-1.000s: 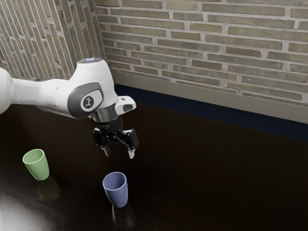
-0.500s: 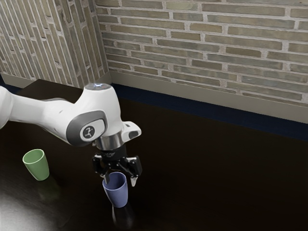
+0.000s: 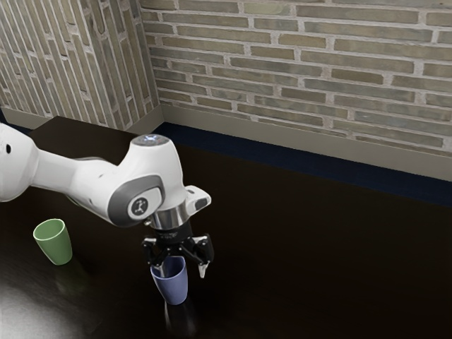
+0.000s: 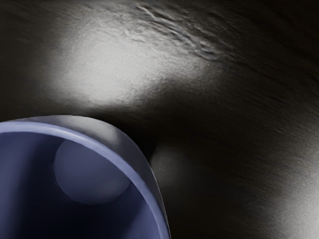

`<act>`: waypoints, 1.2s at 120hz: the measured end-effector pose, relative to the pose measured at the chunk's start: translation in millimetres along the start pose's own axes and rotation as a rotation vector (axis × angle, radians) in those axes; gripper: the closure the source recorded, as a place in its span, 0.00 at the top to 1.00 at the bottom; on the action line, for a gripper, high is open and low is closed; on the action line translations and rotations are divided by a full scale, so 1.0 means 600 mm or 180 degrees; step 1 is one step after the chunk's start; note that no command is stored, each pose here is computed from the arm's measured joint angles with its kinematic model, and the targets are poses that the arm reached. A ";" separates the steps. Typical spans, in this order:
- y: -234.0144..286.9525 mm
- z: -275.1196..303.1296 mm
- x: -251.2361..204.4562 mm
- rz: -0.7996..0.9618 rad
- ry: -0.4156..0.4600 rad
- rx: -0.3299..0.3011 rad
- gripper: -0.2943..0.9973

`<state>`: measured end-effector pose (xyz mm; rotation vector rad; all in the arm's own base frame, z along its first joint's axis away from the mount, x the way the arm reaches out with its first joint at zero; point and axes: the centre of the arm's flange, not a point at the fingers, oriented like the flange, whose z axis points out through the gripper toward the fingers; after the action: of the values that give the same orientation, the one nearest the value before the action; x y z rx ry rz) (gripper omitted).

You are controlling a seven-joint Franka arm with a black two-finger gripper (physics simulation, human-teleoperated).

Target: Place the right cup onto the left cup

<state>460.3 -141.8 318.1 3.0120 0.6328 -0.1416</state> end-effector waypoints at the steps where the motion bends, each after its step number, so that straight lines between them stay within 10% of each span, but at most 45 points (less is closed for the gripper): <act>1: 0.000 0.001 0.000 -0.0005 0.0001 0.0000 0.72; 55: 0.001 0.004 0.005 -0.0186 0.0039 -0.0057 0.24; 144: 0.006 -0.026 -0.002 -0.0212 0.0094 -0.0062 0.16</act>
<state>461.8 -144.3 334.1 2.9808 0.7331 -0.0935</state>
